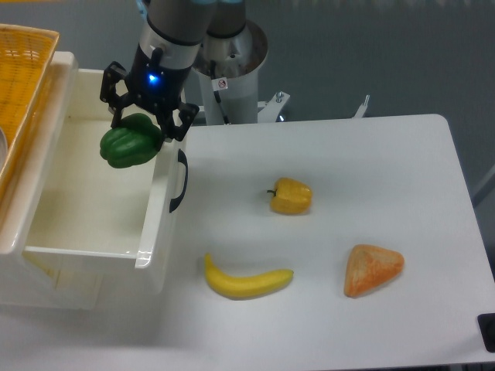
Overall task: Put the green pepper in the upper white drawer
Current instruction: 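Lower the green pepper into the open white drawer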
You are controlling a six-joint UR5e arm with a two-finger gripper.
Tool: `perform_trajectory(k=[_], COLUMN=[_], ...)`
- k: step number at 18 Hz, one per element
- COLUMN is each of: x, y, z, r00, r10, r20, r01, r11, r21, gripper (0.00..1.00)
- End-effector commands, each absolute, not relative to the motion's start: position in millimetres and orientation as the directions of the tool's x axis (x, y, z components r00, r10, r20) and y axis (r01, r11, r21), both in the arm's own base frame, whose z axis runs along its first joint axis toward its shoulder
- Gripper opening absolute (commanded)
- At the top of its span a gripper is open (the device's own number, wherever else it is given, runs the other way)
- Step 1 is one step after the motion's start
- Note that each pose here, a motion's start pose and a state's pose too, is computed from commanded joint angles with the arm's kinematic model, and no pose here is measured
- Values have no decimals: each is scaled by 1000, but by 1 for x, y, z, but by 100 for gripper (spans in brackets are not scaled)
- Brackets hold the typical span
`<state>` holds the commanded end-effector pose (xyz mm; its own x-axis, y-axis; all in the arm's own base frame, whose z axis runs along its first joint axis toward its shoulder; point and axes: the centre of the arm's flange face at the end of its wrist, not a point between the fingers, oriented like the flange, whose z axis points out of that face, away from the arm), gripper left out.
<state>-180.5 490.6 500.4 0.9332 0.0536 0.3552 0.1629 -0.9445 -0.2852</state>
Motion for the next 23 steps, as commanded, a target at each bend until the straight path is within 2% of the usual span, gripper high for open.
perform_trajectory(k=[6, 23], x=[-168, -158], y=[498, 506], z=[483, 476], r00=[927, 923], r10=[34, 15], r20=[375, 384], r01=[140, 119], r11=[-956, -962], r21=[-258, -247], gripper=[58, 65])
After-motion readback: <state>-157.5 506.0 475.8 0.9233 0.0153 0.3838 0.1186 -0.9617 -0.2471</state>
